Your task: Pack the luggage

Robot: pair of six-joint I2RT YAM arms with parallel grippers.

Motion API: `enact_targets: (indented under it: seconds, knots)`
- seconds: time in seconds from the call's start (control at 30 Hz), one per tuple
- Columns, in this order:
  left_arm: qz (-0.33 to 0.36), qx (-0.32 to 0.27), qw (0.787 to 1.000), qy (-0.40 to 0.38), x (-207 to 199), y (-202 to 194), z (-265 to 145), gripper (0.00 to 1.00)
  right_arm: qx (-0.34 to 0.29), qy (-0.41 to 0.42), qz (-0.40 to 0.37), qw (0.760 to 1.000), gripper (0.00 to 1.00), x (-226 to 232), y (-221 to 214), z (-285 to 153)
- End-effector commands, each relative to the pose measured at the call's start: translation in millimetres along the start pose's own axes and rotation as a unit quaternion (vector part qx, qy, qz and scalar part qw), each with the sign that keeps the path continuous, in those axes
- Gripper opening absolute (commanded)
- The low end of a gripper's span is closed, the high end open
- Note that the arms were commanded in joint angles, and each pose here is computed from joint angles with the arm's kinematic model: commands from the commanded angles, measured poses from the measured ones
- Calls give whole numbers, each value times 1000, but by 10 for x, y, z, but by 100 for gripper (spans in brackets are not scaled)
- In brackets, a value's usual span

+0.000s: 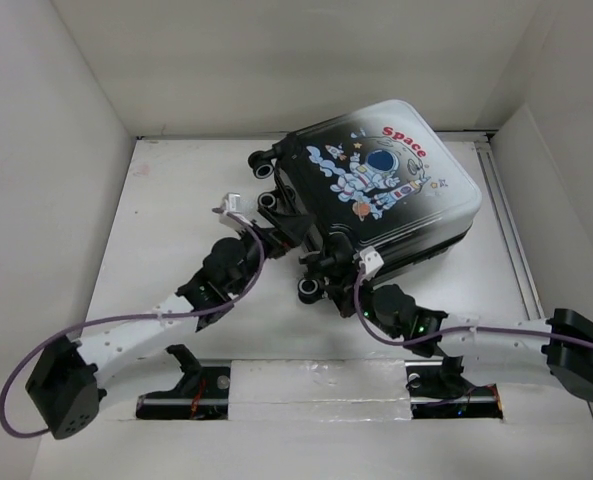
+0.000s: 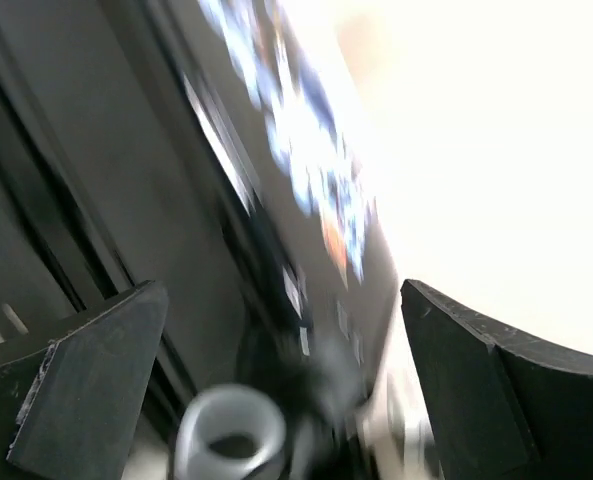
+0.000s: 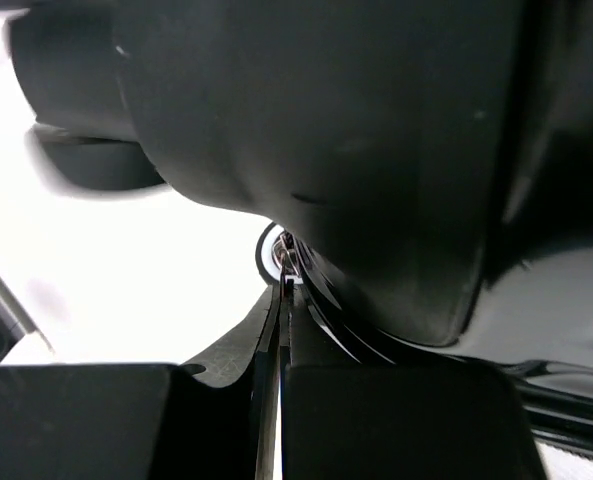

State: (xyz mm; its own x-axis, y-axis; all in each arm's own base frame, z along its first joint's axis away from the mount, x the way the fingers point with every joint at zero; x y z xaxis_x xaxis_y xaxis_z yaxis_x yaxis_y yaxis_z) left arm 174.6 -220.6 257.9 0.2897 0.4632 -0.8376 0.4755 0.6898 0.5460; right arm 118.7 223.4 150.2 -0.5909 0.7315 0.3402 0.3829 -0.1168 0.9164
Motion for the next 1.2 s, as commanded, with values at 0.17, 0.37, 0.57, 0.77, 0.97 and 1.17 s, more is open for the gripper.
enact_targets:
  seconds: [0.17,0.37,0.57,0.77,0.97,1.17]
  knots:
    - [2,-131,985,112,800,1133,255,100,-17,43,18,999,0,118,255,-89]
    - [-52,-90,994,32,1121,1361,521,98,-9,60,4,998,0,114,318,-109]
    - [-91,-93,991,-34,1197,1473,859,97,6,85,-2,996,0,149,276,-98]
    - [-109,-100,987,-65,1266,1520,1050,97,14,92,-4,996,0,157,241,-78]
    - [-126,-97,986,-49,1367,1637,1358,97,20,94,-5,995,0,170,232,-54]
    - [-153,-87,983,-44,1507,1638,1624,92,24,102,-5,994,0,183,220,-47]
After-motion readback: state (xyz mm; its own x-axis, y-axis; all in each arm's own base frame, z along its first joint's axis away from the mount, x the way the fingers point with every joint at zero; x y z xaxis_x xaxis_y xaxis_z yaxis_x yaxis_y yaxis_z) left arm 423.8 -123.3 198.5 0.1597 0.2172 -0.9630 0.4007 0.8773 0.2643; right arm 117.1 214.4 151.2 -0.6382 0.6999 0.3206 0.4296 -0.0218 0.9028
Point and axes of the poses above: each gripper's point midway between its finger pads, its own z axis out along the fingers, its own x axis along the line the jaws close on, y = z × x, the point moved 10 cm from there along -z, back along the fingers, and after that the axes turned 2 degrees about z, right-handed, at the moved point
